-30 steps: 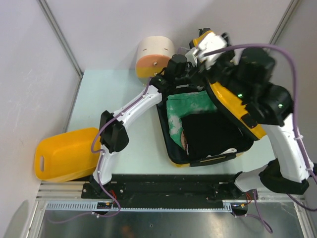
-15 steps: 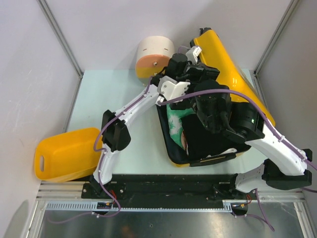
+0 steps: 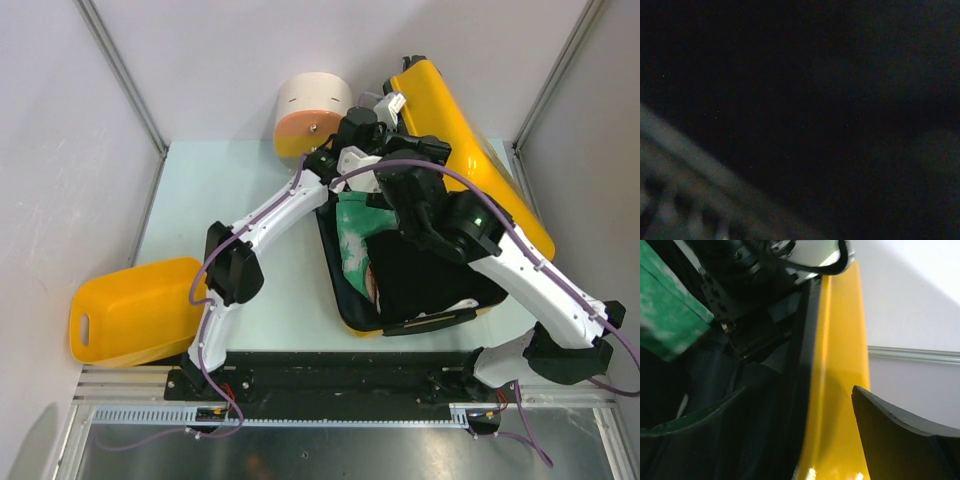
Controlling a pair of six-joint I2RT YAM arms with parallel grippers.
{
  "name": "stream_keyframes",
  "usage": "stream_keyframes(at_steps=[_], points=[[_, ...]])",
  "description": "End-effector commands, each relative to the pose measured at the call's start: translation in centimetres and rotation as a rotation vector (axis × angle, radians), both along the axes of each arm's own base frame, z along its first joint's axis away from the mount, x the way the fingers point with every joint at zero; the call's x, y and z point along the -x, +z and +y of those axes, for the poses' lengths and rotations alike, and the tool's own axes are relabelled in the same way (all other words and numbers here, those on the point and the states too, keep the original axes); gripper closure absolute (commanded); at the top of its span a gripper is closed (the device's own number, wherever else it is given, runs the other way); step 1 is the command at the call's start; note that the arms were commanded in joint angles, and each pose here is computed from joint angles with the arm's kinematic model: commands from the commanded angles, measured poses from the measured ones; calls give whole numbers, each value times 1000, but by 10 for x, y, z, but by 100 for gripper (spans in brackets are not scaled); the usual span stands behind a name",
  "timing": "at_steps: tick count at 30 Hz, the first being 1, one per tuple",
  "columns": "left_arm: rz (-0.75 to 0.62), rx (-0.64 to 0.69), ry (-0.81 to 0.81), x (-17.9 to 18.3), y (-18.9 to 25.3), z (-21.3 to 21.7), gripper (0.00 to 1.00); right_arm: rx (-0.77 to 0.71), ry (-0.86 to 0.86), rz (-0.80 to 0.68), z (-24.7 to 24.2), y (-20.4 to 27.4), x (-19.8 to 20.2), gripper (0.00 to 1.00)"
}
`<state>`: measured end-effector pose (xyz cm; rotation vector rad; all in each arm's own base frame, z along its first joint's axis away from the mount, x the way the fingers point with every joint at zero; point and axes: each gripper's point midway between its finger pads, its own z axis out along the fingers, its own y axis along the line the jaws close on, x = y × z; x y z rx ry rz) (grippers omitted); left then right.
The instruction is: Open, take out, and arrange the luggage
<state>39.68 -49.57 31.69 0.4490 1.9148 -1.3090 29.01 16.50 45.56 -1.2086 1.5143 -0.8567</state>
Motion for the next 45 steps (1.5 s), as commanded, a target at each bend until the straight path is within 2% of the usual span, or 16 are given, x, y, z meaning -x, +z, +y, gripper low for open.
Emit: stream_keyframes(at_steps=[1,3,4,6,7,10,16,22,23,27,31,36,42,43,44,45], points=[[-20,43,-15,3,21,3,0,86,-47,-74,-22,3,-9,18],[-9,39,-9,1,17,6,0,96,-68,-122,-33,11,-4,30],[-8,40,-6,0,18,8,0,111,-65,-146,-32,14,-6,43],[3,36,-2,-1,15,11,0,108,-88,-182,-43,23,-3,59],[6,35,-2,0,15,13,0,90,-98,-214,-45,30,-4,77],[14,27,8,-1,14,22,0,112,-130,-264,-61,42,-5,100],[25,0,63,6,18,69,0,57,-184,-315,-96,59,-10,100],[121,-81,121,32,-26,141,0,-38,-196,-381,-121,75,-7,100],[180,-119,132,43,-56,156,0,-55,-200,-403,-128,81,-4,100],[253,-168,199,83,-88,219,0,-107,-197,-462,-141,96,5,100],[349,-271,219,124,-147,250,0,-130,-195,-498,-146,104,8,100],[496,-300,181,158,-185,245,6,-123,-232,-530,-159,111,8,100],[433,-332,46,164,-183,200,12,-113,-283,-565,-179,117,10,100],[423,-327,31,162,-178,192,17,-113,-286,-575,-183,119,11,100],[452,-348,12,164,-190,185,33,-109,-295,-580,-186,119,10,100],[463,-347,4,163,-192,180,41,-112,-301,-589,-189,120,10,100]])
